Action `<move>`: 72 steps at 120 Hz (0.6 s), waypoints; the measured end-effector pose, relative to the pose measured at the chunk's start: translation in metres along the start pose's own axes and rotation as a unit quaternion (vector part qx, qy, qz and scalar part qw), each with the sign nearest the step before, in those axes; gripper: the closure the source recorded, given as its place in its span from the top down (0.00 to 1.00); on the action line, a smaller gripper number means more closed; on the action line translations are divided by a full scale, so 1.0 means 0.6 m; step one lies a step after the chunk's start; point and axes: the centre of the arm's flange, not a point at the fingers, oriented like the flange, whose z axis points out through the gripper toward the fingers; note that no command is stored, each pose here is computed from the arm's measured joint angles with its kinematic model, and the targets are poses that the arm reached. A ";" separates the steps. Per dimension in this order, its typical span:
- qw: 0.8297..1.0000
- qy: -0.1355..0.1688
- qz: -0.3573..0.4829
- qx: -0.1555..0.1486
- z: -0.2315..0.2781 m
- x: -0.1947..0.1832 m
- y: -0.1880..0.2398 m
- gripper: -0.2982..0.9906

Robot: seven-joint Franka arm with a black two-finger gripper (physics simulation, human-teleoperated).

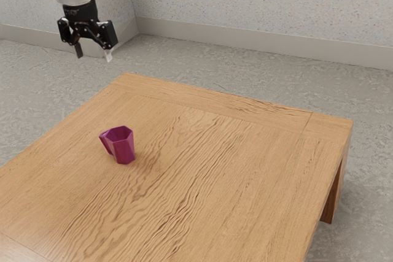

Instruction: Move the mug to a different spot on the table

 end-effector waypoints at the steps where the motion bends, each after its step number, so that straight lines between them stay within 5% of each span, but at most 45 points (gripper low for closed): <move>1: 1.000 0.000 0.000 0.000 0.000 0.000 0.001 0.75; 37: 1.000 -0.014 0.001 -0.015 0.003 -0.022 0.005 0.75; 54: 0.999 -0.047 -0.004 -0.022 0.063 -0.068 0.001 0.75; 72: 0.993 -0.043 -0.108 -0.023 0.100 -0.086 -0.038 0.75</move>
